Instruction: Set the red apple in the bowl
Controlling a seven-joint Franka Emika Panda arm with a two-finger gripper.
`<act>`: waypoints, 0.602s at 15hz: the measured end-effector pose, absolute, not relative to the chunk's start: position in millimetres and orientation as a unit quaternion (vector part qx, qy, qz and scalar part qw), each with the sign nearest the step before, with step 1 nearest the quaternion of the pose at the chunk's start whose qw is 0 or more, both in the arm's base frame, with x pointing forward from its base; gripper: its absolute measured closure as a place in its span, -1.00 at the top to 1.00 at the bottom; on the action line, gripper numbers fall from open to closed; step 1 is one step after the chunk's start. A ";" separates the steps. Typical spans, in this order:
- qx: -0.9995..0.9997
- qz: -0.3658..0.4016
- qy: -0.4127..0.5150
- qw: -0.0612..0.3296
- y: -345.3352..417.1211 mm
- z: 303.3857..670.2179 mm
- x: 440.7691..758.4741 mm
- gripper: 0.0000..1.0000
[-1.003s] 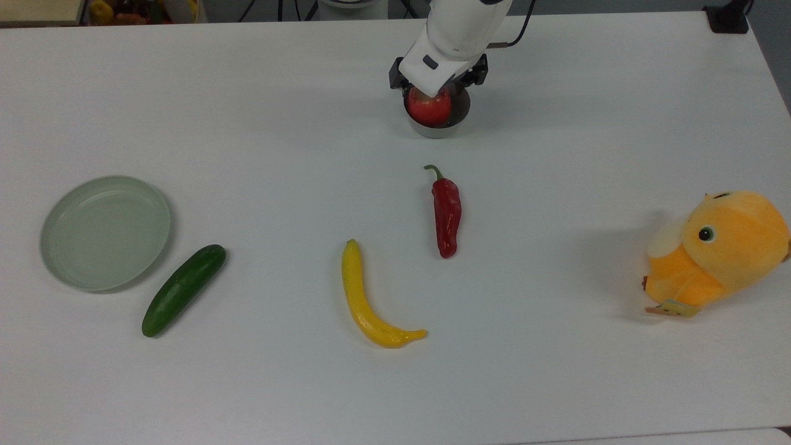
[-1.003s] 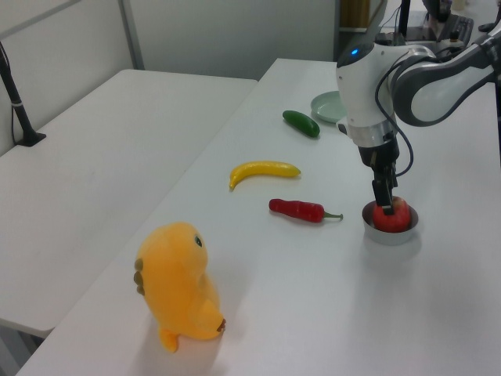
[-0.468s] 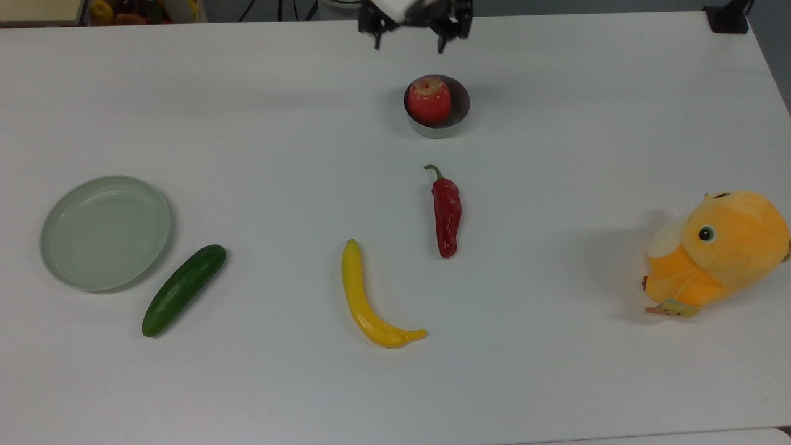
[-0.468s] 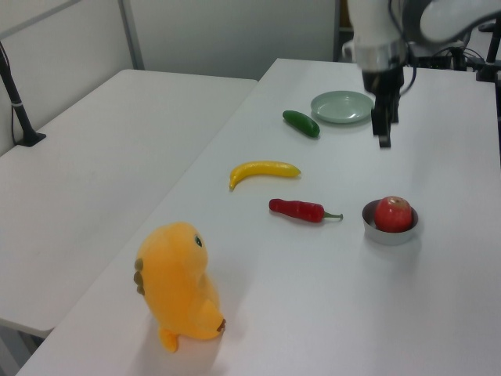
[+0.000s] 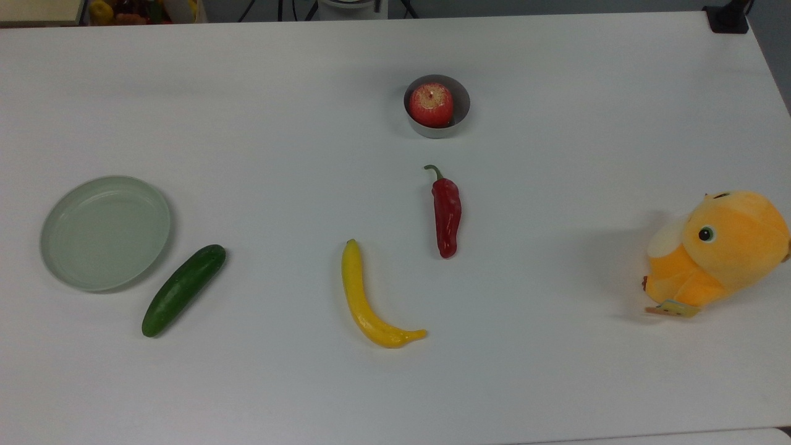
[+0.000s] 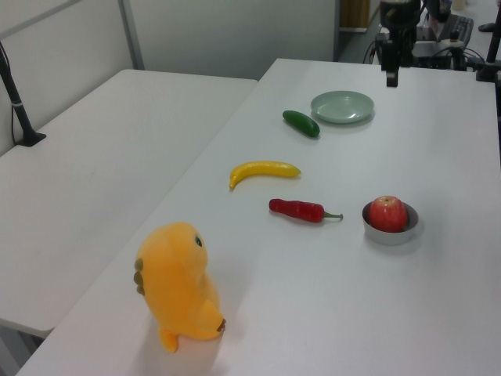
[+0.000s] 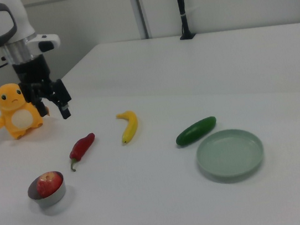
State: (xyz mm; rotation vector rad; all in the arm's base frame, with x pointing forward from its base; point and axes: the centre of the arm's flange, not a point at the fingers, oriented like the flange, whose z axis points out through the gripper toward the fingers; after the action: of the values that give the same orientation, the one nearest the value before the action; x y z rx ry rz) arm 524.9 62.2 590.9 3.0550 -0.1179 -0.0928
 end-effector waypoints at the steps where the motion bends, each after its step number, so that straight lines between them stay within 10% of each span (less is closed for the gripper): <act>1: 0.998 -0.027 -0.042 0.039 50.4 593.6 526.0 1.00; 9: 0.997 0.056 0.053 -0.013 19.9 588.6 562.0 1.00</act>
State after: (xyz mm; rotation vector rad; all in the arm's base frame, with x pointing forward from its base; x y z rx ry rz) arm 562.0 19.9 588.6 3.1583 0.1680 0.1760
